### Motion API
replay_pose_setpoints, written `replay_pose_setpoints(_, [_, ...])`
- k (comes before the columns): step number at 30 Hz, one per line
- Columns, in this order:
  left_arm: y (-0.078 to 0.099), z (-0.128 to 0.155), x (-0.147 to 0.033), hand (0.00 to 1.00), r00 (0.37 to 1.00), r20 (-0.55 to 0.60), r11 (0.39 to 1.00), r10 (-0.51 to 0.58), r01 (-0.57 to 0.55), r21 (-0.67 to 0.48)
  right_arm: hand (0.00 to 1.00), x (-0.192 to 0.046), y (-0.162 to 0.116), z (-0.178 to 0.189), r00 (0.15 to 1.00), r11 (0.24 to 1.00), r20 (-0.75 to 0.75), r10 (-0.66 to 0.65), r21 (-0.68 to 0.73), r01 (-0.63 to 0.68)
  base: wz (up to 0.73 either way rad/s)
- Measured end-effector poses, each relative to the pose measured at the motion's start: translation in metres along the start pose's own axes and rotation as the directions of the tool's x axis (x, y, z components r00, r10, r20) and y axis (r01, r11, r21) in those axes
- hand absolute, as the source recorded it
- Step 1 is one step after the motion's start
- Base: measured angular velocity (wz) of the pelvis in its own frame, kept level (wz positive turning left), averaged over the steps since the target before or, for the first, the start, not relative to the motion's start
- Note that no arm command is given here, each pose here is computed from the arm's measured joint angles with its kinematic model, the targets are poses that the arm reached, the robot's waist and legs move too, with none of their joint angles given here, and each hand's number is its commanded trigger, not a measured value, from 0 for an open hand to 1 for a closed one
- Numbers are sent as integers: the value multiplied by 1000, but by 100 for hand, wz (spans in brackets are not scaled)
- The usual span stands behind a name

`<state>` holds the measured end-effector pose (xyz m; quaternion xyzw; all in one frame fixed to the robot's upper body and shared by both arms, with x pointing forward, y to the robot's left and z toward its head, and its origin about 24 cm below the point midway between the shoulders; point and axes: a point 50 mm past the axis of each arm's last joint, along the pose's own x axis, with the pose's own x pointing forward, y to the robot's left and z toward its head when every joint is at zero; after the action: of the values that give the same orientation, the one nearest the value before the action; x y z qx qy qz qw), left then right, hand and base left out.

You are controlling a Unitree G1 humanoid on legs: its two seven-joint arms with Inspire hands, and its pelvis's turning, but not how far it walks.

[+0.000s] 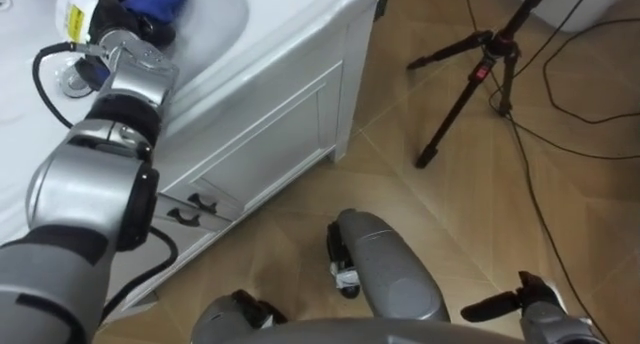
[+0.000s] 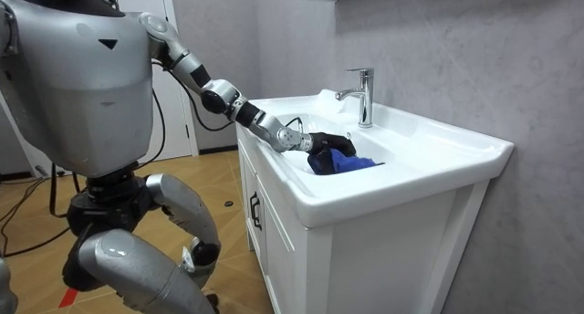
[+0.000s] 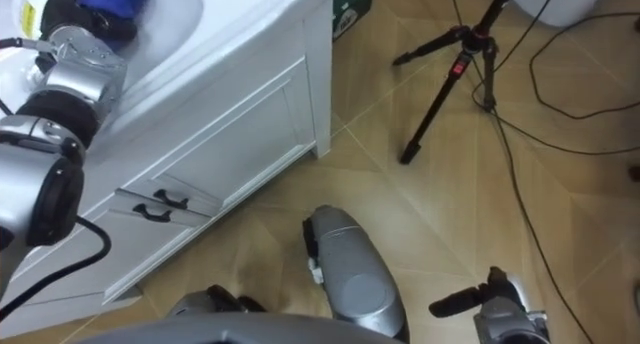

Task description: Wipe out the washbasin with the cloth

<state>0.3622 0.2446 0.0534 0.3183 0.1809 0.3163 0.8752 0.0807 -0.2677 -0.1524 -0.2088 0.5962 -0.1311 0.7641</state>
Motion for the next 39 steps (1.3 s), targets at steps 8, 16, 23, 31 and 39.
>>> replay_pose_setpoints(8, [10, -2, 5, 100, 999, -6, 999, 54, -54, -4, 0, -1, 1, -12, 1000, 1000, -28, -3, 27, 4, -5])
replay_pose_setpoints(16, [48, -9, 24, 100, 983, 60, 972, 173, -180, 148, 0, -3, -1, -14, 1000, 1000, -8, -14, 24, 14, -7])
replay_pose_setpoints(23, [71, -14, 32, 100, 956, 179, 894, 232, -282, 349, 0, -2, -11, -10, 999, 1000, 37, -23, -1, 23, 5])
replay_pose_setpoints(31, [75, -31, 32, 100, 952, 231, 792, 202, -297, 533, 0, -3, -13, -11, 998, 999, 62, -22, -42, 25, 3])
replay_pose_setpoints(39, [68, -50, 30, 100, 973, 205, 730, 103, -214, 649, 0, -2, -18, -9, 997, 999, 72, -21, -45, 24, 4])
